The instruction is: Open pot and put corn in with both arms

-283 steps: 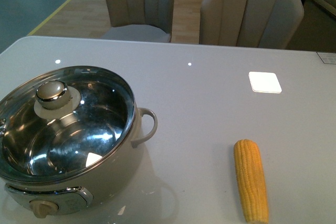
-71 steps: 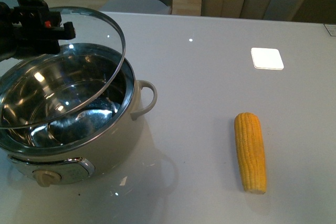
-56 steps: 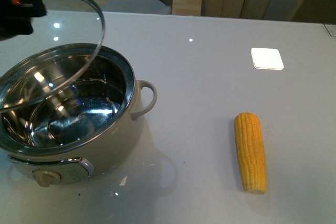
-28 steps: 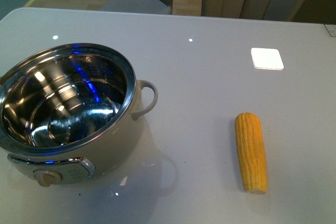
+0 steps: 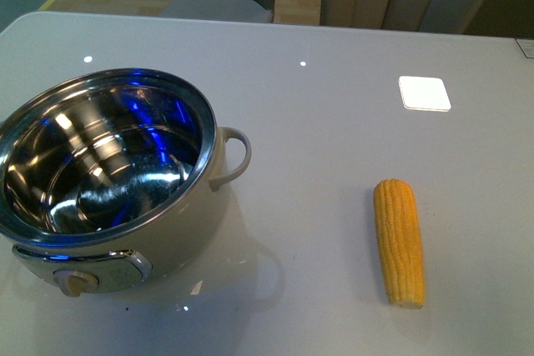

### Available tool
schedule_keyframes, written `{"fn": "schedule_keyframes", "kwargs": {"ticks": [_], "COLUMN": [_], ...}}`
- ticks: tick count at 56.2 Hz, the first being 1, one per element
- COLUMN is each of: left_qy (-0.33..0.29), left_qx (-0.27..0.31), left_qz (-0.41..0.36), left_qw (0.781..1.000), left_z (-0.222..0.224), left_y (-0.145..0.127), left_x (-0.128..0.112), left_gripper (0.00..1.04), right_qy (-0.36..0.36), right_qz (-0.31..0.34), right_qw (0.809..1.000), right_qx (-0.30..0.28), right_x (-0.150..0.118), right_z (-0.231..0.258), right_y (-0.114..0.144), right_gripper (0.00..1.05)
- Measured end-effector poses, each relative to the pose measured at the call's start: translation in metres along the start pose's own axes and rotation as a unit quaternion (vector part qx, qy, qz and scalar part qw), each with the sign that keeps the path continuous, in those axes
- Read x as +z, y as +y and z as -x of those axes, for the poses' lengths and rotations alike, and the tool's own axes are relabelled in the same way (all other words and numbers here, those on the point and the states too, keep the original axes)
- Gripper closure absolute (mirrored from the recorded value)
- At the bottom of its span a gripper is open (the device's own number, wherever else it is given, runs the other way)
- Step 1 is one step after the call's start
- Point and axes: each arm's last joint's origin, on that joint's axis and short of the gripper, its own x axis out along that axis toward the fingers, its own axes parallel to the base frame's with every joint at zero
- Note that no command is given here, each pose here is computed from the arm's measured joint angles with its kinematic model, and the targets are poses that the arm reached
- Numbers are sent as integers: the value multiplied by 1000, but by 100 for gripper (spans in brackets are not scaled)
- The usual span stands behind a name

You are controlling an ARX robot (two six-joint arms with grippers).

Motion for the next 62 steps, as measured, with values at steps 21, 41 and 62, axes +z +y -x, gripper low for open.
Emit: {"fn": "schedule_keyframes", "kwargs": {"ticks": [21,41,62], "left_qy": [8,30,14], "left_qx": [0,-13,-31], "left_qz": [2,8,13], "left_qw": [1000,999,999], "left_z": [-27,-47,-58], "left_y": [7,8,8], "left_x": [-31,-68,-81], "left_gripper": [64,65,65], "right_qy": [0,0,0], "right_qz": [0,0,0], "right_qw": [1000,1000,1000], "right_qx": [0,0,0], "right_x": [0,0,0], "right_z": [0,0,0], "right_y": [0,0,0], "right_gripper": [9,9,9]}}
